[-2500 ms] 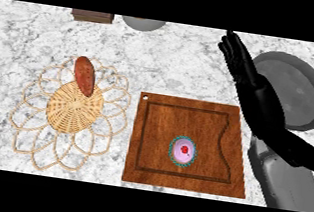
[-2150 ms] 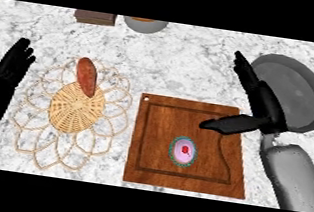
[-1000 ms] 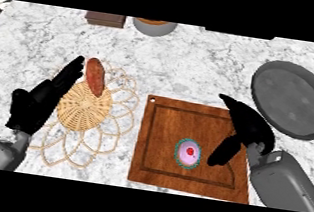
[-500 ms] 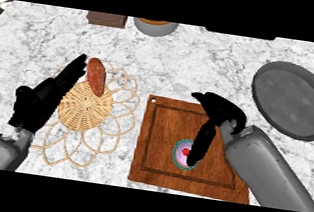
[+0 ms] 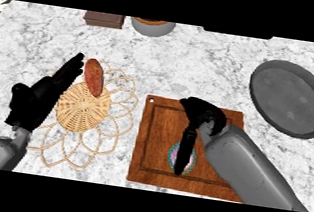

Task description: Pick the cupcake from the cutting board and place it in the pan

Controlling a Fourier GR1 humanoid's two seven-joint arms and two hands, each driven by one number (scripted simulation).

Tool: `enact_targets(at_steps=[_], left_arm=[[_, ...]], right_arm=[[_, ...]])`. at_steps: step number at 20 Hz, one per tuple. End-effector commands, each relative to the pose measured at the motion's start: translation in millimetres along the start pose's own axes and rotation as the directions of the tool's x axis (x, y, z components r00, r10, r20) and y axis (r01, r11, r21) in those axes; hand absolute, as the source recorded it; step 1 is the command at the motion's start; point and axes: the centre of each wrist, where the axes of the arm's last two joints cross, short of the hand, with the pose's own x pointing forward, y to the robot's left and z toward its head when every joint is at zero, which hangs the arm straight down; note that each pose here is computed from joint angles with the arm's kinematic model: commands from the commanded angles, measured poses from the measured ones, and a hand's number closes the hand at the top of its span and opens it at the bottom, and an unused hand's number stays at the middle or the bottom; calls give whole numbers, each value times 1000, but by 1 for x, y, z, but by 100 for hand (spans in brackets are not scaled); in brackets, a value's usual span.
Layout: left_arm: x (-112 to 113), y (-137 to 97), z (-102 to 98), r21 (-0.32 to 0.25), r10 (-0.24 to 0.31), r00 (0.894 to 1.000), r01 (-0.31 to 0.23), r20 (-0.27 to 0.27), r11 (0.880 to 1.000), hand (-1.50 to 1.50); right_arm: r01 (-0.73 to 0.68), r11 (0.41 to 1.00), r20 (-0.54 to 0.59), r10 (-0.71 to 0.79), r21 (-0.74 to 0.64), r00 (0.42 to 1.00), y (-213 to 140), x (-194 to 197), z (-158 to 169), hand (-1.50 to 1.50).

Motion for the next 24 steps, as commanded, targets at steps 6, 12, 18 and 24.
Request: enact_targets(at_steps=[6, 12, 18, 24], left_arm=[[5, 2, 6, 11, 4, 1000, -4, 3, 1000, 0], [6, -7, 1, 12, 11, 1000, -11, 9, 1000, 0], [3, 9, -1, 0, 10, 1000, -10, 8, 1000, 0], [2, 6, -7, 22, 5, 1000, -4, -3, 1000, 0]], right_arm=[[-127, 991, -223, 131, 33, 966, 13, 2, 3, -150], [-81, 996, -223, 86, 29, 971, 34, 7, -9, -150], [-85, 992, -208, 102, 88, 973, 31, -14, -25, -150], [-172, 975, -131, 191, 142, 973, 40, -1, -22, 150]])
